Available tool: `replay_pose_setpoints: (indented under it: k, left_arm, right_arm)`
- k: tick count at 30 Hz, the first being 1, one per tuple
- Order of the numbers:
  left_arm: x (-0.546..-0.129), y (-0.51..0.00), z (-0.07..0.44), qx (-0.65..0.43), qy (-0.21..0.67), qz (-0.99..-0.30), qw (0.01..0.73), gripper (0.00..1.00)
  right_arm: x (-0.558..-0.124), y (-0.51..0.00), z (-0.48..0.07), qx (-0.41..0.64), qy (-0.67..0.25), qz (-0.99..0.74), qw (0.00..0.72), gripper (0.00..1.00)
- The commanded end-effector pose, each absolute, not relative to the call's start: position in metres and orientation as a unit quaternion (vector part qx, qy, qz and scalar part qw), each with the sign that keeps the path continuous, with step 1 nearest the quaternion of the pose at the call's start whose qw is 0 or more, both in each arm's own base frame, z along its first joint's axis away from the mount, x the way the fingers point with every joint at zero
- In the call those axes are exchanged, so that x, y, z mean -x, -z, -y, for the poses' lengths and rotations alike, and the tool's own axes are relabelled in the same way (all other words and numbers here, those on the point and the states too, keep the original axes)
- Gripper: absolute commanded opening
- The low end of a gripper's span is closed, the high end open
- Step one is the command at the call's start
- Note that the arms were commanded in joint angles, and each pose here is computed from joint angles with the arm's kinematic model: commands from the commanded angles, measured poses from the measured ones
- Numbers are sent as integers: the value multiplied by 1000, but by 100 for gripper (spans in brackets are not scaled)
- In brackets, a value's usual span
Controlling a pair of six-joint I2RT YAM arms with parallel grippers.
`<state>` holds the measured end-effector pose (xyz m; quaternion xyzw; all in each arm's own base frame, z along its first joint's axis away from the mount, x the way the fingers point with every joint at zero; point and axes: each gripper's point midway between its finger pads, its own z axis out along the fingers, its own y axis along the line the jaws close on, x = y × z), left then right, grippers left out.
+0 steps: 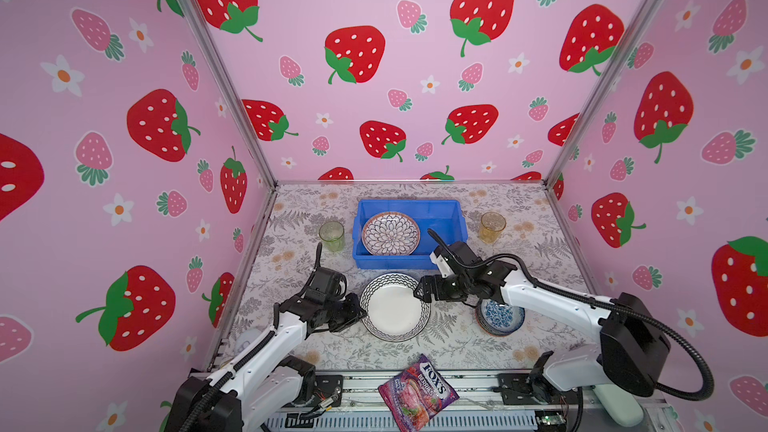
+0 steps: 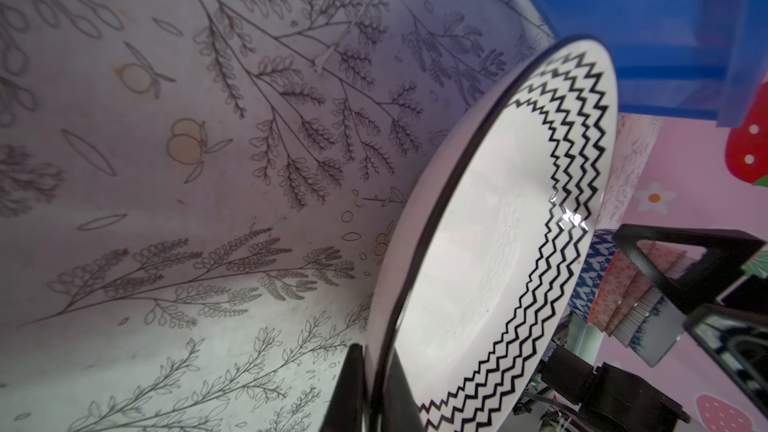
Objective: Place the mixed dishes into the plastic bin
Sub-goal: 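Pinch the zigzag plate rim with both grippers and tilt it up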
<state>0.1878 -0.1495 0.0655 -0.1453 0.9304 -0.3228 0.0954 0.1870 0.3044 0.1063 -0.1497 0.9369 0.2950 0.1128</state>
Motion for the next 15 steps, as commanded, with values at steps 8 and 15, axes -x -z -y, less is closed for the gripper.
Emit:
replay_pose_setpoints:
  k: [8, 15]
  left_arm:
    - [-204, -117, 177, 91, 415, -894, 143, 0]
    - [-206, -124, 178, 87, 417, -893, 146, 0]
  right_arm:
    - [-187, -97, -301, 156, -277, -943, 99, 93]
    - [-189, -100, -304, 159, -275, -943, 101, 76]
